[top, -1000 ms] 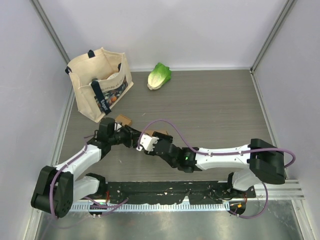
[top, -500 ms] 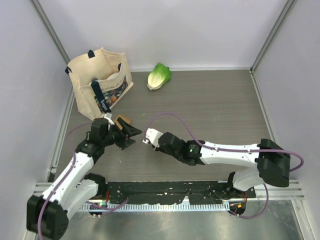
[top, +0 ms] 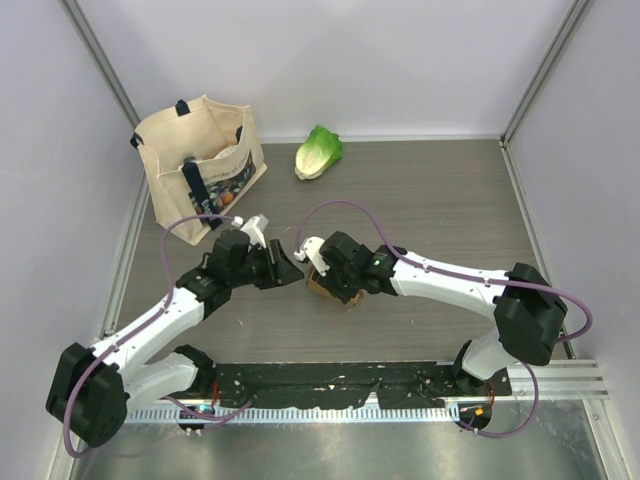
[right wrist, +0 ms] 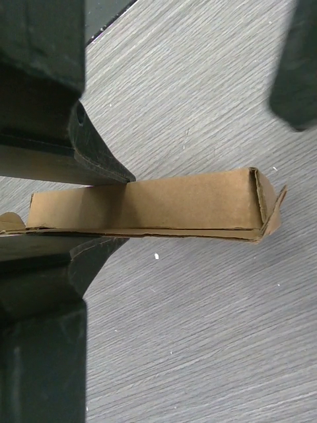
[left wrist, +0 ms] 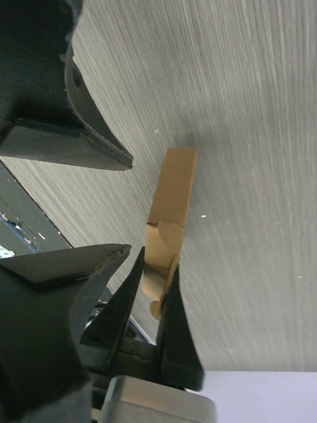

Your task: Fold the paper box

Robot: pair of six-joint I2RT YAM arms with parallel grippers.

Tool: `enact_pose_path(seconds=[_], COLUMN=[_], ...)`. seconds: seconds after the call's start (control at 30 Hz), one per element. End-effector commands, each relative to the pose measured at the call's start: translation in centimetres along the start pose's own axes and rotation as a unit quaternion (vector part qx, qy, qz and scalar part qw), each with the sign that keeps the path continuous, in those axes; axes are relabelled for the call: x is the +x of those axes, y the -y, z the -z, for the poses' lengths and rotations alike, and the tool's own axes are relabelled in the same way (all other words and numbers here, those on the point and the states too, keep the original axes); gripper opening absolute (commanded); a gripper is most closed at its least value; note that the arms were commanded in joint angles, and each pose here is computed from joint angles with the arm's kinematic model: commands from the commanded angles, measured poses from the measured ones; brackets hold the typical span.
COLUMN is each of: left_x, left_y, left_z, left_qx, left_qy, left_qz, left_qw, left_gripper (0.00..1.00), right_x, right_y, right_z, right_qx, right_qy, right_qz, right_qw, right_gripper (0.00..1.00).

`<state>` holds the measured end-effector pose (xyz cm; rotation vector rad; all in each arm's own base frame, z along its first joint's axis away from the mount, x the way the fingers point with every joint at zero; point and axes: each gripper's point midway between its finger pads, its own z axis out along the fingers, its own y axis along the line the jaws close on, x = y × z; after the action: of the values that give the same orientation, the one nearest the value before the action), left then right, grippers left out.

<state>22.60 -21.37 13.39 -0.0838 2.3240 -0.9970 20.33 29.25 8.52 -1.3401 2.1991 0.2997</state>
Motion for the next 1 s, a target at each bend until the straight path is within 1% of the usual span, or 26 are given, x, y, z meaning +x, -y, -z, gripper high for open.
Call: enact_pose_path(seconds=[0.0, 0.1, 0.2, 0.27, 0.33, 0.77, 0.93, 0.97], left_x=[-2.5, -2.8, -2.7, -2.4, -2.1, -1.0, -0.7, -0.7], left_y=[4.1, 4.4, 5.3, 5.4, 5.2, 4.4, 4.2, 4.4], left_z=[-1.2, -1.6, -1.8, -2.1, -2.5, -3.3, -3.7, -3.6], left_qx=[0.076, 0.085, 0.1, 0.104, 0.101, 0.094, 0.087, 0.09], left_qy=[0.05, 0.061, 0.067, 0.062, 0.052, 0.027, 0.013, 0.013], left_qz=[-0.076, -0.088, -0.118, -0.127, -0.128, -0.14, -0.141, -0.143], left_qw=[0.993, 0.991, 0.986, 0.984, 0.985, 0.985, 0.986, 0.986], left_gripper=[0.5, 0.46, 0.46, 0.49, 0.49, 0.42, 0.42, 0.38], right_x=[1.4, 1.2, 0.8, 0.6, 0.4, -0.1, 0.0, -0.1], right_y=[-1.3, -1.6, -1.6, -1.7, -1.5, -1.2, -1.2, -1.2], right_z=[-0.2, -0.3, -0.3, -0.3, -0.3, 0.0, 0.0, 0.0], right_qx=[-0.037, -0.043, -0.047, -0.049, -0.047, -0.046, -0.045, -0.046], right_qy=[-0.024, -0.019, -0.011, -0.006, -0.004, 0.005, 0.005, 0.006], right_qz=[-0.023, -0.024, -0.027, -0.027, -0.028, -0.032, -0.031, -0.031], right_qw=[0.999, 0.999, 0.998, 0.998, 0.998, 0.998, 0.998, 0.998], right_gripper=[0.29, 0.29, 0.28, 0.27, 0.27, 0.24, 0.24, 0.23])
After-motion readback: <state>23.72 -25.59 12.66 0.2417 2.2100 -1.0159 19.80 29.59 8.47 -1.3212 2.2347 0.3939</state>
